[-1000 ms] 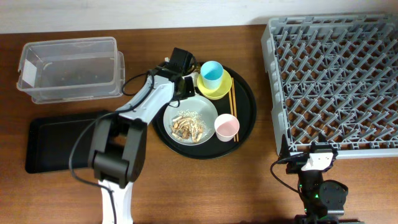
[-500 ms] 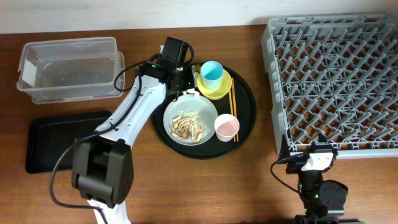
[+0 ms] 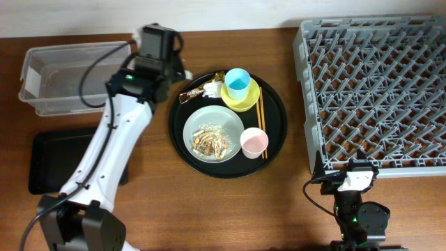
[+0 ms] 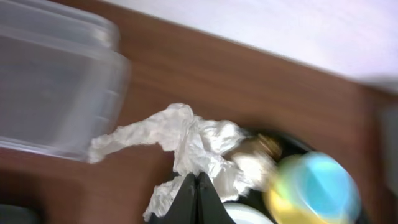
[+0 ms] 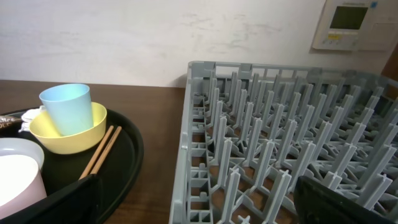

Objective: Sort waste into correct bins and load items into the dishwasher rack
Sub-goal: 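Carry the tissue left and release it into the clear bin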

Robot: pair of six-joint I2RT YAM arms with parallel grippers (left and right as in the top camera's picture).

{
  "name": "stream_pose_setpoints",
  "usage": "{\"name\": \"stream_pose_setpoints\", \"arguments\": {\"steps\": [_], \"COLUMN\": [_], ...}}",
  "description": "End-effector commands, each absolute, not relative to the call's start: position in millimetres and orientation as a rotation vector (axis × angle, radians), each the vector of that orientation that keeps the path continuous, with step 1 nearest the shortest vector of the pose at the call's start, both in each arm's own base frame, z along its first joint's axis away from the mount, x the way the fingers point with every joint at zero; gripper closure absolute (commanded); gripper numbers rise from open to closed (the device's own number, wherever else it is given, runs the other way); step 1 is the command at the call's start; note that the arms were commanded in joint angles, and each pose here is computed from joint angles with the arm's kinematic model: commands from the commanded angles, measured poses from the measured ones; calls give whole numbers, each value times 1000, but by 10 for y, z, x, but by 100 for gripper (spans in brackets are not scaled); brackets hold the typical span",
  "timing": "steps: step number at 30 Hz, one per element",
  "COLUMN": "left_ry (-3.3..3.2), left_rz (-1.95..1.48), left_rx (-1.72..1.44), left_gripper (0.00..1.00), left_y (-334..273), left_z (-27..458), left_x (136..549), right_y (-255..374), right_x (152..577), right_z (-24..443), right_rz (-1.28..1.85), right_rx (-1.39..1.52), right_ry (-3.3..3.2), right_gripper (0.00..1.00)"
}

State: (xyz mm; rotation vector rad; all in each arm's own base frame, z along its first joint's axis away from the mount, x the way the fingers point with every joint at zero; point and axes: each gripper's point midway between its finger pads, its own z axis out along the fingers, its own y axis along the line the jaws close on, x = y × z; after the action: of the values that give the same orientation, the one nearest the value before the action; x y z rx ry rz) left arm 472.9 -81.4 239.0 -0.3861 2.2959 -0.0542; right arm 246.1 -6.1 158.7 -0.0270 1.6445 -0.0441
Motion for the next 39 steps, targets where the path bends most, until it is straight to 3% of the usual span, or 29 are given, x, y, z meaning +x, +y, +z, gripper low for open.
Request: {"name": "stream_pose_setpoints", "arguments": {"steps": [1, 7, 13, 14, 15, 16, 17, 23, 32, 37, 39], "left_ry": [2109, 2043, 2078, 2079, 2084, 2096, 2108, 2188, 2344, 2427, 2453], "left_rz": [296, 366, 389, 403, 405, 390, 376, 219, -617, -621, -501], "left_rx": [-607, -600, -630, -653, -668, -673, -673, -605, -181, -39, -17], "left_gripper": [99, 99, 98, 90, 69, 21, 1, 1, 1, 11, 22], "left_y": [55, 684, 1305, 1421, 1505, 1552, 1569, 1316, -347, -1043, -1193], "left_z": [2569, 2563, 2253, 2196, 2136, 2086, 2046, 1995, 2161, 1892, 1740], "left_x": [4824, 5120, 5238, 5234, 5235, 5235, 5236, 5224, 5015, 4977, 5003], "right_y": [-70, -70, -70, -70, -70, -70, -70, -70, -70, -70, -70], "right_x": [2462, 2462, 2462, 2462, 2462, 2462, 2462, 2462, 2462, 2462, 2462], "right_z": [1559, 1559, 1559, 1559, 1559, 1559, 1559, 1559, 1559, 1559, 1559], "right_rz": [-40, -40, -40, -40, -40, -40, -40, -40, -40, -40, -40], "right_rx": [-19, -19, -19, -19, -19, -19, -19, -19, -19, -19, -18], "right_ry": [1649, 1649, 1649, 1649, 1649, 1649, 1649, 1649, 1649, 1649, 1649], "right_gripper": [2, 2, 1, 2, 2, 2, 2, 2, 2, 2, 2]}}
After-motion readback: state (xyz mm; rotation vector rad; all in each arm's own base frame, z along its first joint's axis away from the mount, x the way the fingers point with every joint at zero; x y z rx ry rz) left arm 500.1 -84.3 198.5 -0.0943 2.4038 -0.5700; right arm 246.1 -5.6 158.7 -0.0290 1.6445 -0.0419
